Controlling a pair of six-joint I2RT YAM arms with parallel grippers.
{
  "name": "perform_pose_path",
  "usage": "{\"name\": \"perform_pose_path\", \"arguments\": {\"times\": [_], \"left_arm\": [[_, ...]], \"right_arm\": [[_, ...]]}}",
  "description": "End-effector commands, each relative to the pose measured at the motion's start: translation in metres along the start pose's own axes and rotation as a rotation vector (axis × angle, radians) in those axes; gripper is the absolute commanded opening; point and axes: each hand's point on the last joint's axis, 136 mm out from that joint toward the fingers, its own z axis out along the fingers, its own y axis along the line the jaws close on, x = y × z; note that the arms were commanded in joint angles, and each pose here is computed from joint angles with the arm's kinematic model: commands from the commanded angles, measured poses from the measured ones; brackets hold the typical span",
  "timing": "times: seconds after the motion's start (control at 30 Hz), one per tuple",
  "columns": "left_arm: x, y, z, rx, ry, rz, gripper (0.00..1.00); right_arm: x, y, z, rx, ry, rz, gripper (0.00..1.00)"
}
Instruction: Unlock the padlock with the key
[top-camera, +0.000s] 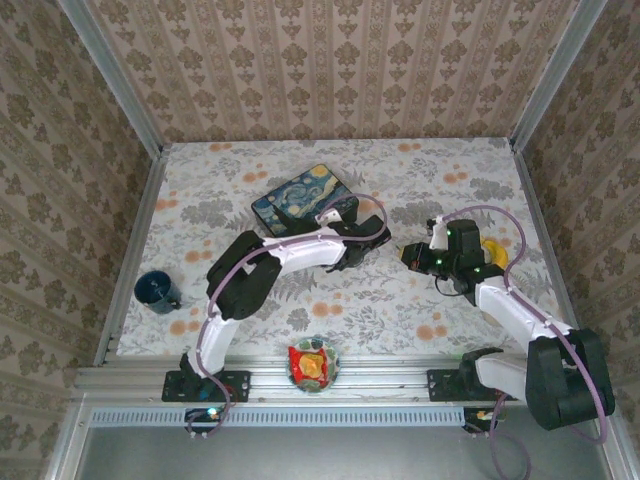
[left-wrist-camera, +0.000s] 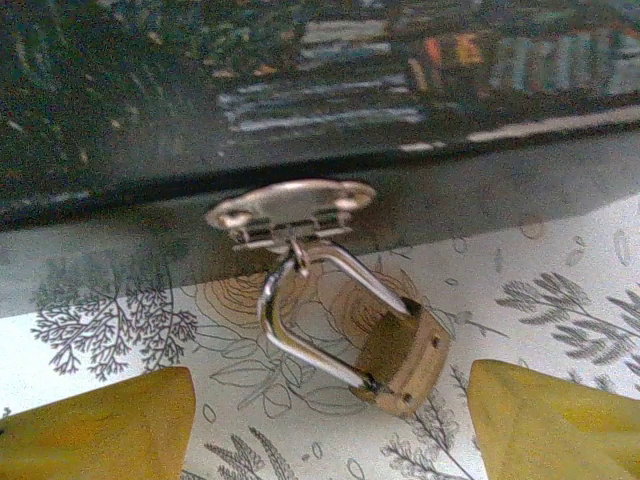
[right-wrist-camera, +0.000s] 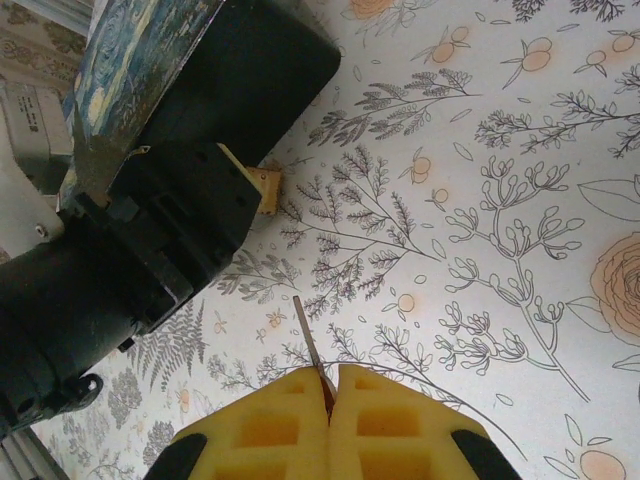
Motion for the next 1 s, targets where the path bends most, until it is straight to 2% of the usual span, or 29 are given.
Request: {"name": "perform_pose_path", "arguments": {"times": [0.0,0.37,0.53,0.8,0.97], "left_arm": [[-0.008,0.011,0.010,-0.074,-0.038,-0.019,0.73],[-0.016,-0.011,0.025,-0.020,-0.101,-0.037,0.75],[-0.014,-0.003,0.032,-0.051,-0.084,-0.059,0.74],[-0.009,0.022,0.030,-0.135,-0.052,-0.047,0.61],[-0.001,0.031,0.014,-0.119,-0.017,0.010,0.54]], "right_arm": [[0.002,0.004,-0.001,-0.036,-0.002,-0.011,0.00],[0.003,0.007,0.002,-0.071,-0.003,-0.002,0.00],[0.003,0.008,0.001,-0.075,-0.002,-0.002,0.00],[0.002,0.010,0.001,-0.082,-0.006,-0.003,0.00],[0.001,0.010,0.001,-0.083,-0.007,-0.001,0.00]]}}
